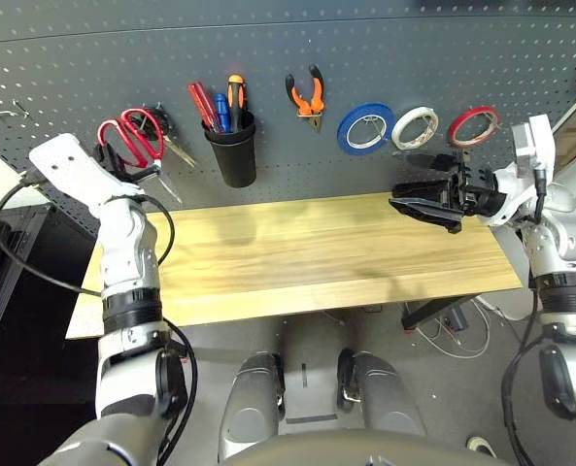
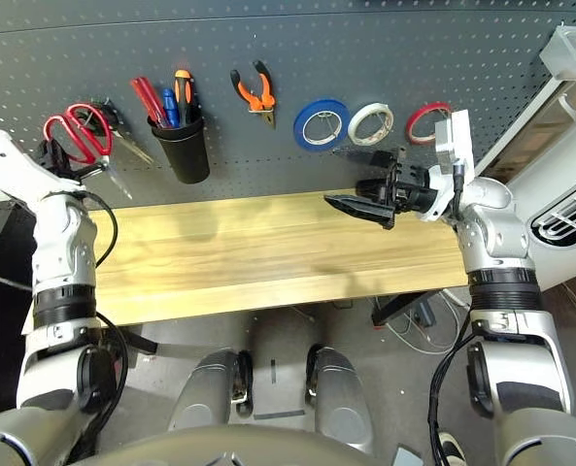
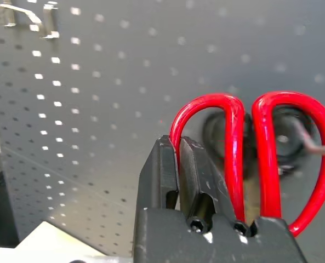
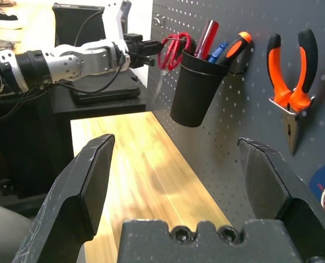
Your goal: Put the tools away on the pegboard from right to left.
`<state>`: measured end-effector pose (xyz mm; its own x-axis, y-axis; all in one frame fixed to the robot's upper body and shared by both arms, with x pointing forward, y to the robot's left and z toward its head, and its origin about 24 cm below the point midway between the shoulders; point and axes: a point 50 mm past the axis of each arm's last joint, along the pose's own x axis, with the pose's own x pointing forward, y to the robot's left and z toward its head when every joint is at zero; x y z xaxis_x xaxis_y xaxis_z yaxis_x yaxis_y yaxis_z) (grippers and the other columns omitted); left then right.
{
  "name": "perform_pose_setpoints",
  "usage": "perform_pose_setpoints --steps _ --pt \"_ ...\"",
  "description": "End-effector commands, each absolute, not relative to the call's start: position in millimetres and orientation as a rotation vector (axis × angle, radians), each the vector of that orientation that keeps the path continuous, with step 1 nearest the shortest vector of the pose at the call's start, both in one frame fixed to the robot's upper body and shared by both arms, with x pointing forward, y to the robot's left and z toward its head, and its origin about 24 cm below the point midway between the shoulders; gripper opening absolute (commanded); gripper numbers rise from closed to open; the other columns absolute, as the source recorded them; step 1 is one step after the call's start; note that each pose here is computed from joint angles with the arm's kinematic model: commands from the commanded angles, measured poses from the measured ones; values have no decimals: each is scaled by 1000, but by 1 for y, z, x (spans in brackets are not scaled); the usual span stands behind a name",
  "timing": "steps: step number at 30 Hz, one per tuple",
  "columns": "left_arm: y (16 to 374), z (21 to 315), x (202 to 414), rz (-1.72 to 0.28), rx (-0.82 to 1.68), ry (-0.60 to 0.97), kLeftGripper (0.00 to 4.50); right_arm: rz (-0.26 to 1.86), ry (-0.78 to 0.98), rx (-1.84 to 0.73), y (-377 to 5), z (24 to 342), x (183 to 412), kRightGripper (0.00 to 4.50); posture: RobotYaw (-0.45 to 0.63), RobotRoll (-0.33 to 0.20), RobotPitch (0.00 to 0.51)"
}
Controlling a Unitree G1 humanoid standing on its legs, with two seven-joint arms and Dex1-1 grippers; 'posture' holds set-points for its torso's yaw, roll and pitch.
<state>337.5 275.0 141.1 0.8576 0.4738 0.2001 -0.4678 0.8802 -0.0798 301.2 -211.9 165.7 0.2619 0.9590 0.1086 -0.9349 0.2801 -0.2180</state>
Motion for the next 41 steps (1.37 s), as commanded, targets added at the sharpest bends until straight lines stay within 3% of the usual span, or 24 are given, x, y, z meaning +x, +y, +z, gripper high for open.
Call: perform_pose_setpoints --steps 1,9,10,17,27,33,41 --pt "274 131 333 474 -15 -175 1310 1234 -226 -147 -219 164 300 4500 -53 0 100" --pt "269 113 300 378 95 -102 4334 925 -140 -100 -228 131 313 4500 -21 0 106" --pt "268 110 294 354 109 -92 4466 859 -120 -98 -229 125 317 4500 -21 0 106" --pt "263 83 272 191 132 -18 4466 528 -38 -88 -223 84 339 4500 1 0 100" --pt "269 48 270 218 138 -13 4466 104 -11 -90 -220 54 356 4500 13 0 88" --pt "275 37 267 272 112 -32 4466 6 -86 -114 -222 47 346 4500 21 0 81" --pt "273 23 258 265 104 -17 4466 49 -149 -115 -227 43 331 4500 -2 0 52"
